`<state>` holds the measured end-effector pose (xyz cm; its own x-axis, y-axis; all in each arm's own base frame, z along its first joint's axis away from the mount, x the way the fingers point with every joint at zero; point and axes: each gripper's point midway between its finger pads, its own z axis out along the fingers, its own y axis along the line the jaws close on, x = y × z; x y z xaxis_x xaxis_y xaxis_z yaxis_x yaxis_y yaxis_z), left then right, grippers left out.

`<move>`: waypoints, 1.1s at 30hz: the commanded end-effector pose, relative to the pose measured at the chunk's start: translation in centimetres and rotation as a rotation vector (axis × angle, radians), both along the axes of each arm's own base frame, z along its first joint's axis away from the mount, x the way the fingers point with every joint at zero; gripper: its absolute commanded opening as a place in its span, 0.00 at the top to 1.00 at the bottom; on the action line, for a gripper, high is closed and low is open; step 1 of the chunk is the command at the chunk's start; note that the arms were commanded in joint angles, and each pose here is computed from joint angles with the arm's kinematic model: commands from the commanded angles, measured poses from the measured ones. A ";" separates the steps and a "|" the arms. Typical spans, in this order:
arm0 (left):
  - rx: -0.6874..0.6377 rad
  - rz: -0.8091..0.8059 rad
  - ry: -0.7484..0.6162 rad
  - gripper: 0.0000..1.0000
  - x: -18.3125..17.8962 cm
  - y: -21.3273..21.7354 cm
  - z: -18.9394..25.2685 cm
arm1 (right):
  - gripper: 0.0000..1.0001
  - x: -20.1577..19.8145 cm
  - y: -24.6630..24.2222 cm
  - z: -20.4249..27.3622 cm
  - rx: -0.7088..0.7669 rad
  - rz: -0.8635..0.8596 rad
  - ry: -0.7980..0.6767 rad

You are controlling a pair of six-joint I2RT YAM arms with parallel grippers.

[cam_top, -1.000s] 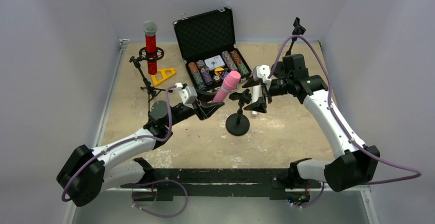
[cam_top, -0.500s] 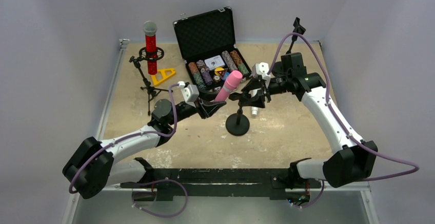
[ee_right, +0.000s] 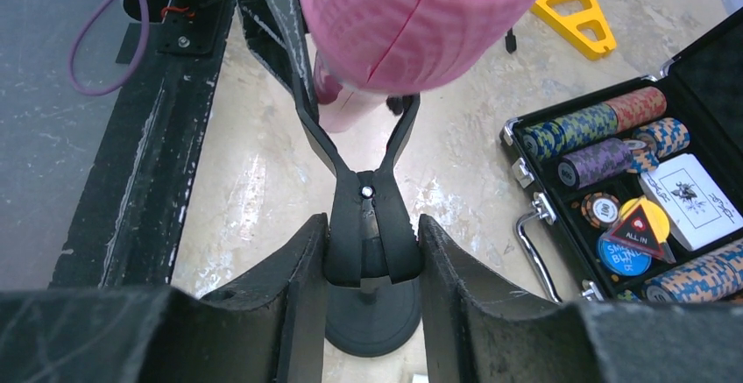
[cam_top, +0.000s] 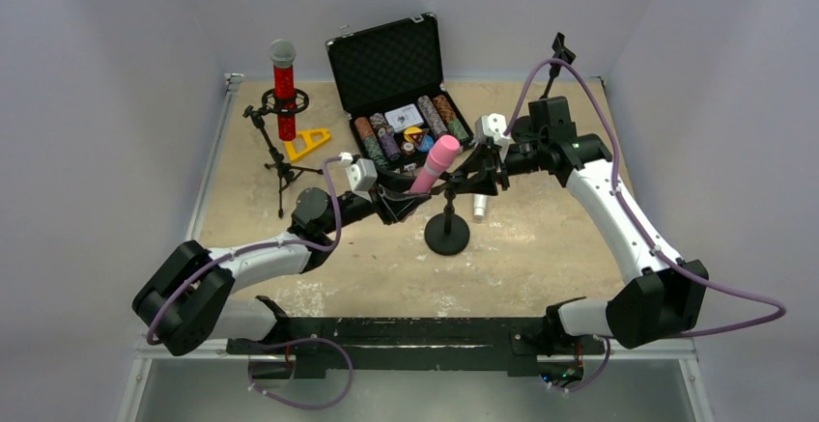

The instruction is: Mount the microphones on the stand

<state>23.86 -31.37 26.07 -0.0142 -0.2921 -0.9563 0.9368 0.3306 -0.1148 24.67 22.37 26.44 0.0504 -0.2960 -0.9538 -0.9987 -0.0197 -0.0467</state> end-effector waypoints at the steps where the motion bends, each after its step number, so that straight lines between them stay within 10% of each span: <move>1: -0.083 -0.081 -0.033 1.00 -0.8 -0.6 1.6 | 0.91 -0.8 0.5 0.6 0.048 0.028 0.035; 27: 0.077 -0.151 0.037 1.00 0.0 -2.7 1.6 | 0.99 -2.1 0.3 0.4 0.060 0.040 0.054; 30: 0.134 -0.133 0.010 1.00 -0.1 -2.2 2.3 | 0.93 -2.1 0.2 0.9 0.058 0.043 0.049; 33: 0.181 -0.132 0.005 1.00 -0.3 -2.0 2.3 | 0.65 -2.3 0.1 1.1 0.064 0.054 0.049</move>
